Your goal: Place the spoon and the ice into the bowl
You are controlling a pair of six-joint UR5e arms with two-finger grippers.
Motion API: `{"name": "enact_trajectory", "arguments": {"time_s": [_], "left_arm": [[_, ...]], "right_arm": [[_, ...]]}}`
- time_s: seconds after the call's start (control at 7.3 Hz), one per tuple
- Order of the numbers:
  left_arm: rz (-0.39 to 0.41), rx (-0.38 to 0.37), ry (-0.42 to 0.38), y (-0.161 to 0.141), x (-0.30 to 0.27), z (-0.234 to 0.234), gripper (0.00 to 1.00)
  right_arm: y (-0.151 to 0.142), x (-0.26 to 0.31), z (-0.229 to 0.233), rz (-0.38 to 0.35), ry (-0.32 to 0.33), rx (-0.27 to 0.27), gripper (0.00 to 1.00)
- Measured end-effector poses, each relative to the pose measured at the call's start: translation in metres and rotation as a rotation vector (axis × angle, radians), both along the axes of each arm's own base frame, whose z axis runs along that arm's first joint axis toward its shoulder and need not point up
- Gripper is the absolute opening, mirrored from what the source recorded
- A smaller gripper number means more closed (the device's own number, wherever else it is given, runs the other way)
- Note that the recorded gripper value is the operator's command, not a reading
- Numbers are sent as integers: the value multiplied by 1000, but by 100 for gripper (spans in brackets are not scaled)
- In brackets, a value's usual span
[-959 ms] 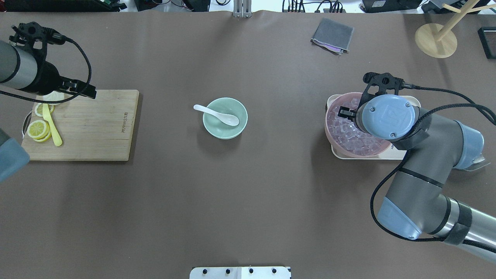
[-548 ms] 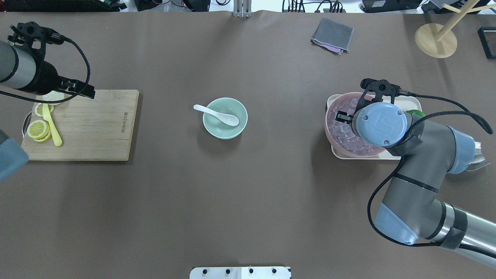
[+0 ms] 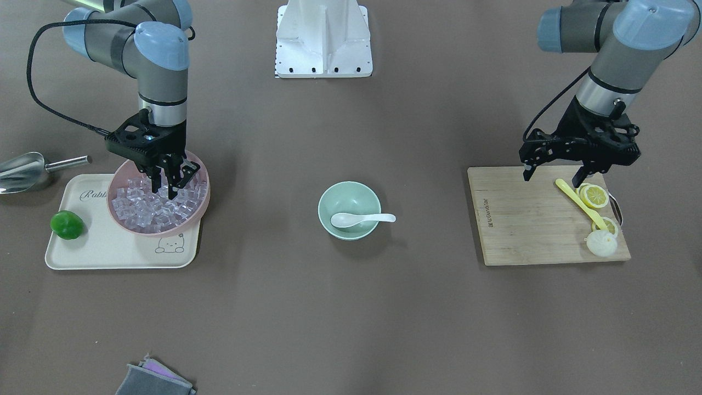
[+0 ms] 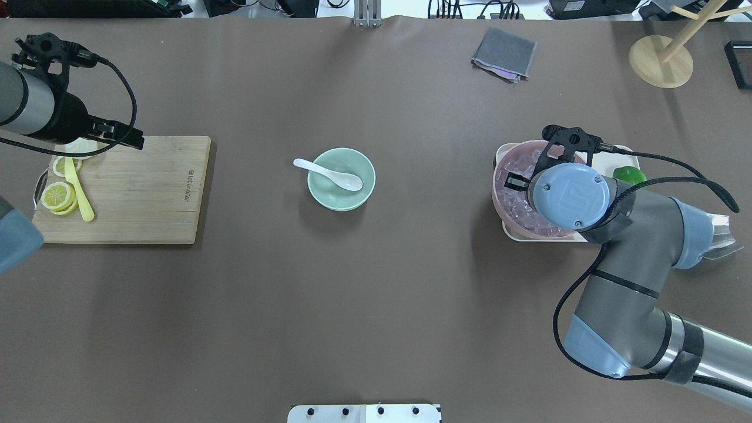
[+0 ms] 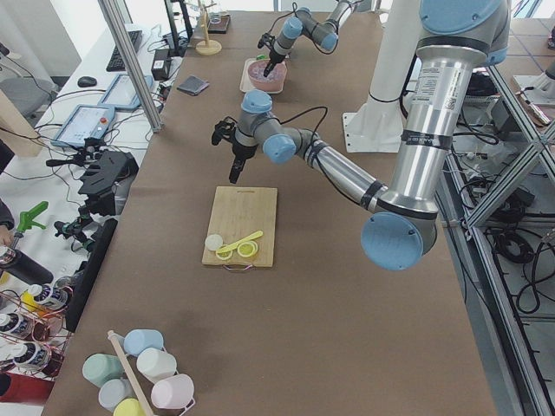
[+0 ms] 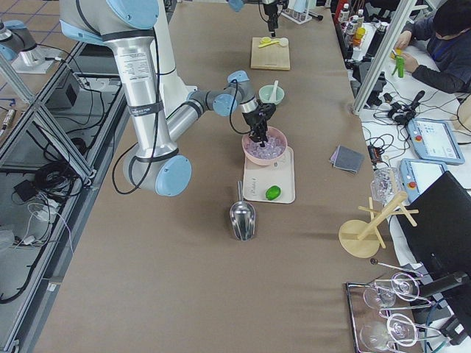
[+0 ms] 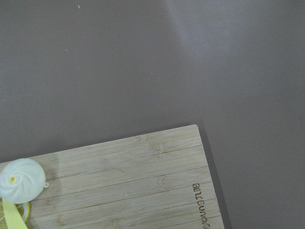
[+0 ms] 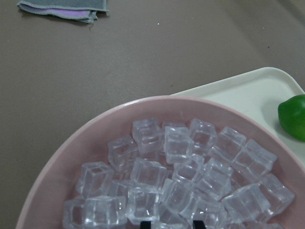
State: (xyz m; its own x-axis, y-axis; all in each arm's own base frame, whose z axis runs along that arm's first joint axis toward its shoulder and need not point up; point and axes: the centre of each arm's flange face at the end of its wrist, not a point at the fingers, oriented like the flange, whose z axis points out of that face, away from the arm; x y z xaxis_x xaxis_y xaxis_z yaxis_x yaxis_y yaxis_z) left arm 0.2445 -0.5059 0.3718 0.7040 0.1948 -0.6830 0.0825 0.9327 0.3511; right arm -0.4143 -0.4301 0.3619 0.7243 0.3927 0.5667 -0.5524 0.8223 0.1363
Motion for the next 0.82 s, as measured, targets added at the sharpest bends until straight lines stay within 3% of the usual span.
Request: {"name": "enact_trajectory", "arguments": {"time_s": [0.27,0.82], "left_arm": [[0,-1,-1,0,0,1,99],[21,-16,23,-3,-11,0,99]], "right_arm": [[-1,-1,-17,-17,-19,22,0],[-18,-12,-101,-81,-117,113,0]]}}
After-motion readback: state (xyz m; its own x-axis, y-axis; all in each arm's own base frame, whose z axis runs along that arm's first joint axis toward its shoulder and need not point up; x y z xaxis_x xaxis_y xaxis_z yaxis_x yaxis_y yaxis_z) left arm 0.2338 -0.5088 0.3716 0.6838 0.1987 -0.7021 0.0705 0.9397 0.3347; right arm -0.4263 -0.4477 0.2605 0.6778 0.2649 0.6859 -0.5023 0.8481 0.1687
